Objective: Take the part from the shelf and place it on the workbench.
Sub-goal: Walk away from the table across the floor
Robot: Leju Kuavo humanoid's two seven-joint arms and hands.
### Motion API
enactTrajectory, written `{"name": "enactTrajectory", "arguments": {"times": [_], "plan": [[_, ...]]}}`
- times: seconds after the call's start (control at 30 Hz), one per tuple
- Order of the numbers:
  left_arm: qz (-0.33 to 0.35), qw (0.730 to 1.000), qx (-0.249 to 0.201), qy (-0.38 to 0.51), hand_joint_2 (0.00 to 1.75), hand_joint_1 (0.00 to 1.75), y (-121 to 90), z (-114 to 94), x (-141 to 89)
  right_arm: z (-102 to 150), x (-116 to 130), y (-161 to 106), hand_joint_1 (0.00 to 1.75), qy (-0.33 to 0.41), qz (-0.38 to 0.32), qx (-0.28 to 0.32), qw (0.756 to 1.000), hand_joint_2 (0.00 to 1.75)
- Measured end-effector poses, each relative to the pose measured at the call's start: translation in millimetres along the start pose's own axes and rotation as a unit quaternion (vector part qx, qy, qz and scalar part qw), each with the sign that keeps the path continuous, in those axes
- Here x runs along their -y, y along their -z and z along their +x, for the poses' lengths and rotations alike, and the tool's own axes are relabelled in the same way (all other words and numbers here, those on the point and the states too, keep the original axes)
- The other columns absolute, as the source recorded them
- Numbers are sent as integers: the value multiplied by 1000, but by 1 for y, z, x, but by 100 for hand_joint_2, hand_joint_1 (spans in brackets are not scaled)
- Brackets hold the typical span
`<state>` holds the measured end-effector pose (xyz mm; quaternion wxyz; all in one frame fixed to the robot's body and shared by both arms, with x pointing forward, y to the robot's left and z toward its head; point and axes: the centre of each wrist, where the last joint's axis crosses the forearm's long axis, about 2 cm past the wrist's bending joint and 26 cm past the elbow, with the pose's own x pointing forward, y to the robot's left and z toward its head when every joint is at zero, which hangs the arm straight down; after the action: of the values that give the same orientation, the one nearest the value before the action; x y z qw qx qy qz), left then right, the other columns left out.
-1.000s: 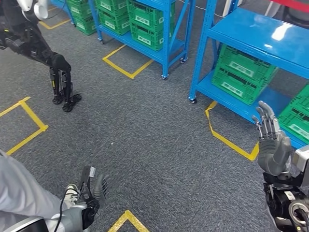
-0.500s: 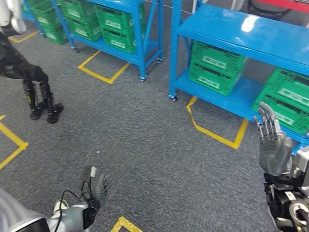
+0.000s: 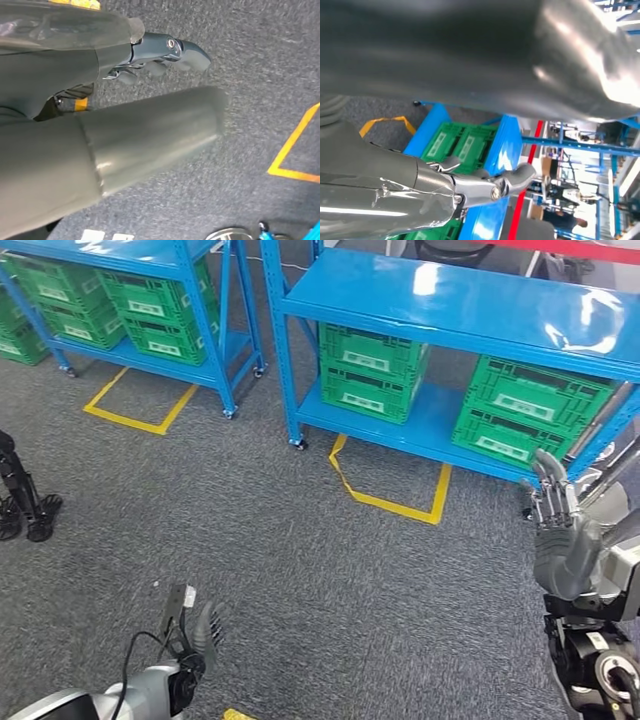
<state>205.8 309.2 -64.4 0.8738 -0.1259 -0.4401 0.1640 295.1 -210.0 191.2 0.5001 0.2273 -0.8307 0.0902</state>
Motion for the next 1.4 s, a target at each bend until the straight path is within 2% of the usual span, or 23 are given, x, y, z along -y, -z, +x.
{"name": "enactTrajectory", "arguments": {"times": [0.57, 0.83, 0.97, 1.1, 1.4], "plan": [[-1, 1000, -1, -2, 0, 0, 0, -1, 1, -2, 2, -1, 0, -1, -5, -3, 1000, 0], [-1, 1000, 6, 0, 0, 0, 4, 7, 1, -3, 1, -1, 0, 2, -6, -3, 1000, 0], [-1, 1000, 1, -2, 0, 0, 2, 2, 2, -6, 1, -4, 0, 7, -7, -7, 1000, 0], [3, 1000, 4, 2, 0, 0, 2, 7, -4, -8, 1, -6, 0, 10, -6, -12, 1000, 0], [-2, 1000, -2, -2, 0, 0, 1, 0, 3, -7, 3, -1, 0, 9, -5, -6, 1000, 0]]}}
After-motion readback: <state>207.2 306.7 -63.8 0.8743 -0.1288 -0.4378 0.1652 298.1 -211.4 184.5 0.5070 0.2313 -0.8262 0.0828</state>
